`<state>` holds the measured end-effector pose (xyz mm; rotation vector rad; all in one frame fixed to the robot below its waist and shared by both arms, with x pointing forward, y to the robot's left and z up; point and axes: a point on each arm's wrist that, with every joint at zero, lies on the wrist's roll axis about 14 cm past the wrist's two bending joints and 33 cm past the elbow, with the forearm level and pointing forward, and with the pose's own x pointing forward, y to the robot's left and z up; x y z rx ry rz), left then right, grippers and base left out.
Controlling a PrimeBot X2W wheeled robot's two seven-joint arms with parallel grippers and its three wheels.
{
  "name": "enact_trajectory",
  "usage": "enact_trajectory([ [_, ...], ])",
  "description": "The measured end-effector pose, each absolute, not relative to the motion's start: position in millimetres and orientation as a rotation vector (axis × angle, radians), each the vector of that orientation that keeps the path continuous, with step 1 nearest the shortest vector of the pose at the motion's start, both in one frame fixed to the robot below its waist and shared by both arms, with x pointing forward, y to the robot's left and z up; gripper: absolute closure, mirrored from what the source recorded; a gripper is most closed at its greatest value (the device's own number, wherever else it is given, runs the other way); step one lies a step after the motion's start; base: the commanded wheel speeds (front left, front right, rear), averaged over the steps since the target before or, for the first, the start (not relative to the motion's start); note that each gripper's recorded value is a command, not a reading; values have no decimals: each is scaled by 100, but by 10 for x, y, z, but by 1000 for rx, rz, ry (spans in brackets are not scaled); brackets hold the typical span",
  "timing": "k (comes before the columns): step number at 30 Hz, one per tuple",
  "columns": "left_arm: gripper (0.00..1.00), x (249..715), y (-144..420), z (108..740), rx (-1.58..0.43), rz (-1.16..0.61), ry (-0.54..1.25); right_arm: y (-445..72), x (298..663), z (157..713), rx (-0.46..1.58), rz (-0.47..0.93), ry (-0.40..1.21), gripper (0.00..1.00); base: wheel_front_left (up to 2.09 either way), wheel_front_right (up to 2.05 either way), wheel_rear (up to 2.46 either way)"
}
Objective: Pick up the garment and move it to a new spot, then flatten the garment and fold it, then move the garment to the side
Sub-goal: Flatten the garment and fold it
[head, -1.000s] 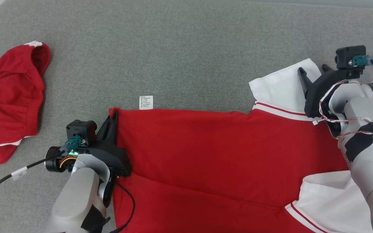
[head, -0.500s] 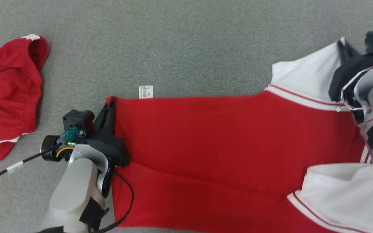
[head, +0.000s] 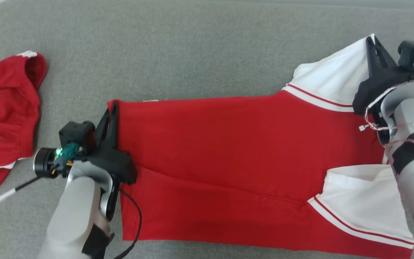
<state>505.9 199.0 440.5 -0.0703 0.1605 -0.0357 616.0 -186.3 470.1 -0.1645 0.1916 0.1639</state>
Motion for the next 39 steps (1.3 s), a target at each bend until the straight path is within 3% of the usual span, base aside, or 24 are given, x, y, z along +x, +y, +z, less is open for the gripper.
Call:
enact_trajectory([
  [12, 100, 4630, 2022, 4521, -70, -25, 120, -2018, 5340, 4928, -30, 105, 39, 100, 0, 0, 0],
  [26, 100, 4108, 1847, 4343, -103, -47, 171, -2243, 4239, 4520, 117, -12, 126, 100, 0, 0, 0],
  [39, 100, 3800, 1752, 4173, -86, -70, 222, -2342, 3828, 4299, 179, -93, 180, 100, 0, 0, 0],
])
